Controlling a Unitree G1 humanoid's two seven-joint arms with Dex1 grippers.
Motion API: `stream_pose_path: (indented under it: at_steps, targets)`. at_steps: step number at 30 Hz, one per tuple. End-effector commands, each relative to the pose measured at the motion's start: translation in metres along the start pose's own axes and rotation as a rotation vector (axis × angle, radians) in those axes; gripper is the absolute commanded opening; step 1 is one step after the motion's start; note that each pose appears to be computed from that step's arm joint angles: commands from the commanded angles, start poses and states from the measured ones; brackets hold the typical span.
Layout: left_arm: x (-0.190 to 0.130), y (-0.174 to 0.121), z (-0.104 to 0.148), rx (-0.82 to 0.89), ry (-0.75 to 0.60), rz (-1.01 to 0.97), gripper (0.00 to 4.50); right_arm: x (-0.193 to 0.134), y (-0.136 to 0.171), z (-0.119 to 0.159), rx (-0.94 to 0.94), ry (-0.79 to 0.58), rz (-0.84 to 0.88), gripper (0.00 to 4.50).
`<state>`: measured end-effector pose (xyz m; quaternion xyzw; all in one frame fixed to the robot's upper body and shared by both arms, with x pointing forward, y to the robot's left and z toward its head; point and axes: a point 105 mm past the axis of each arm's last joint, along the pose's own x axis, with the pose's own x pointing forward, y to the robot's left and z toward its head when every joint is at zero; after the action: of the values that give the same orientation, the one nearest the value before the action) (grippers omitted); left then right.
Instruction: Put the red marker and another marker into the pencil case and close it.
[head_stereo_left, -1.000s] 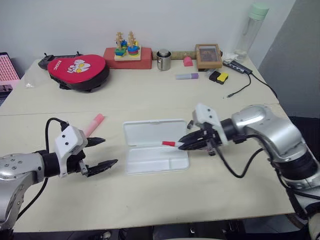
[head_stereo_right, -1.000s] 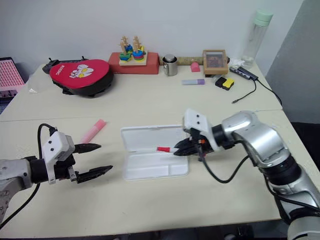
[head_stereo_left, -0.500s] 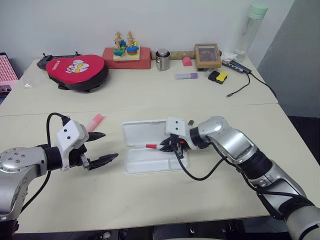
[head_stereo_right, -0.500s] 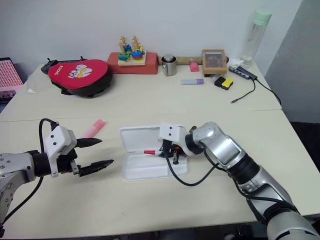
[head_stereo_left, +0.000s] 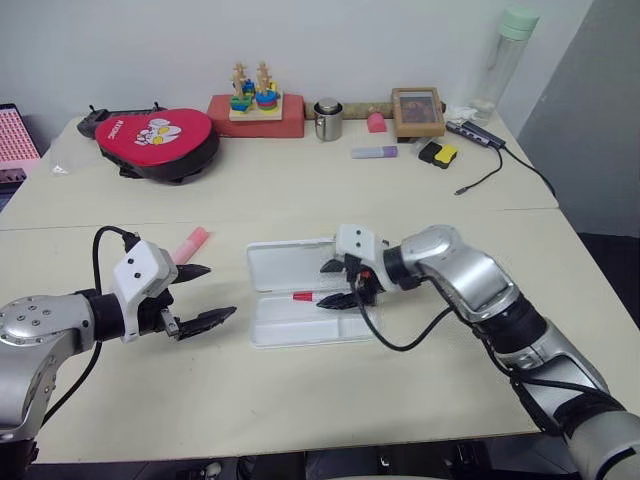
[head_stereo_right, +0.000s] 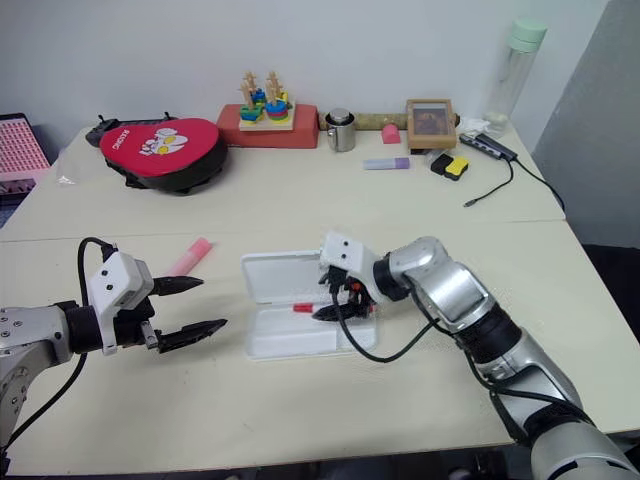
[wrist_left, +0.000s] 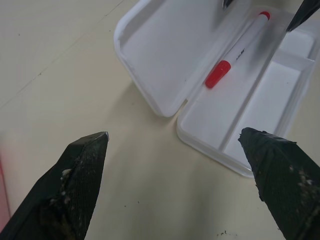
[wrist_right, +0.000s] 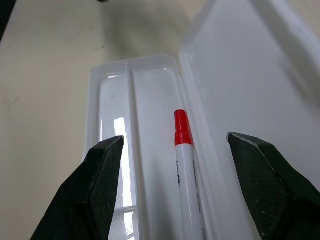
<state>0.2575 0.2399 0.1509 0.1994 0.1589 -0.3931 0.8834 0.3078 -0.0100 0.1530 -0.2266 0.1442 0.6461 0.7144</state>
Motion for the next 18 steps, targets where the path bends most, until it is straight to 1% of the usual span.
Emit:
stream_pose_path:
  at_steps: [1, 2, 5, 8, 10, 14, 18]
  targets:
    - [-0.007, 0.006, 0.002, 0.013, -0.016, 0.049, 4.5, -0.023, 0.004, 0.02, -0.025, -0.058, 0.018, 3.29]
    - [-0.008, 0.008, 0.001, 0.009, -0.015, 0.062, 4.5, -0.027, 0.004, 0.02, -0.019, -0.062, 0.021, 3.29]
    - [-0.014, 0.026, -0.006, -0.018, -0.018, 0.179, 4.5, -0.048, 0.008, 0.024, -0.001, -0.086, 0.042, 3.29]
    - [-0.021, 0.048, -0.024, -0.077, 0.018, 0.31, 4.5, -0.064, 0.014, 0.021, -0.002, -0.087, 0.061, 3.29]
    - [-0.024, 0.056, -0.031, -0.095, 0.029, 0.356, 4.5, -0.068, 0.015, 0.019, -0.007, -0.08, 0.059, 3.29]
    - [-0.026, 0.077, -0.037, -0.105, 0.026, 0.455, 4.5, -0.071, 0.016, 0.015, -0.057, -0.05, 0.044, 3.29]
    - [-0.024, 0.086, -0.039, -0.101, 0.034, 0.477, 4.5, -0.07, 0.016, 0.011, -0.087, -0.026, 0.037, 3.29]
